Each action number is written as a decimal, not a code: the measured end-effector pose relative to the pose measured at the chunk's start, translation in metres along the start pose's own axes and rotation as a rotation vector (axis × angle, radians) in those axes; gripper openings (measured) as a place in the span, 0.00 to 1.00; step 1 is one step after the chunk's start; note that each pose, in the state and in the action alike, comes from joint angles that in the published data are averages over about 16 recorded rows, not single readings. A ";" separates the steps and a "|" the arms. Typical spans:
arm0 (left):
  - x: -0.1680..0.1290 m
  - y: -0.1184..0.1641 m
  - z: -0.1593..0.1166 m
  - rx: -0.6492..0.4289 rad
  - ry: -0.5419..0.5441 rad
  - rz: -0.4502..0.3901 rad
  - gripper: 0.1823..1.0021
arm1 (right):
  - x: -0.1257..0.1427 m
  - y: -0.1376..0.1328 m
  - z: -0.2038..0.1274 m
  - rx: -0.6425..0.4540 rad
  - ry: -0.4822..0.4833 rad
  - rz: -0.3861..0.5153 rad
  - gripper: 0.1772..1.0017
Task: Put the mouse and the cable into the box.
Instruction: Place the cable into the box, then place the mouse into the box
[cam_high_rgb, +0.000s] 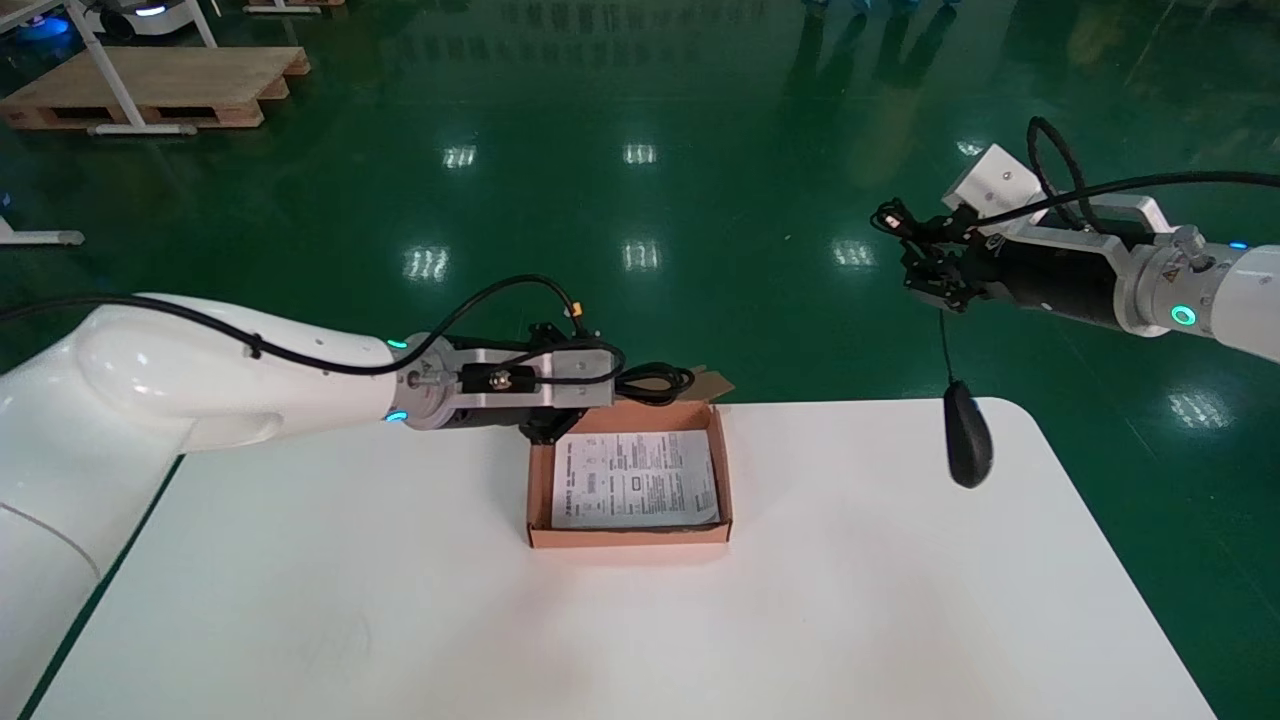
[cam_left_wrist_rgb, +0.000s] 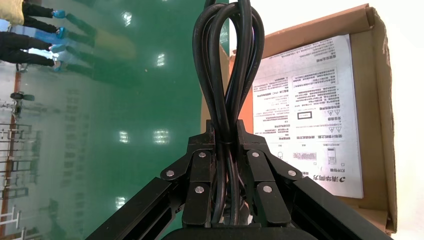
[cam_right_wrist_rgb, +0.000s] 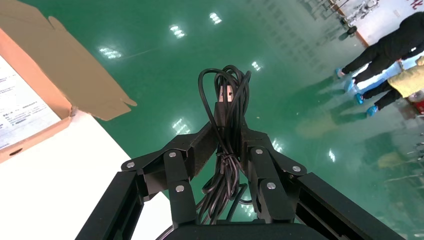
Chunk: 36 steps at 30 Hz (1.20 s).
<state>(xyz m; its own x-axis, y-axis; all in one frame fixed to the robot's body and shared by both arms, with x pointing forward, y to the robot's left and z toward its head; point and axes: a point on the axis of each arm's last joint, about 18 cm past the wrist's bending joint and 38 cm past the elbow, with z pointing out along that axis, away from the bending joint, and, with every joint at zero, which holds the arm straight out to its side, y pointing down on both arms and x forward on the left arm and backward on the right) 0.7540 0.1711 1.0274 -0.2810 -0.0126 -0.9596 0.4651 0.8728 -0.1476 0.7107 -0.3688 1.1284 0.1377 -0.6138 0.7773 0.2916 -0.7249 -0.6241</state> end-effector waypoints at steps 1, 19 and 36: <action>0.002 0.000 0.002 -0.003 -0.004 0.013 0.09 | 0.000 0.000 0.000 0.000 -0.001 0.000 0.10; 0.066 -0.023 0.051 -0.068 -0.091 0.372 0.09 | -0.001 0.001 0.000 -0.001 -0.002 0.001 0.09; 0.085 -0.014 0.059 -0.099 -0.058 0.393 0.11 | -0.001 0.001 0.000 -0.002 -0.002 0.002 0.09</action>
<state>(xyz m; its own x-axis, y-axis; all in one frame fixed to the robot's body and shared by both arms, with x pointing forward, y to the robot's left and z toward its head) 0.7734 0.1286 0.9341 -0.0488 0.3065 -0.9506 0.4435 0.8594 0.2543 0.7111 -0.3690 1.1270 0.1398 -0.6145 0.7765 0.2898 -0.7245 -0.6255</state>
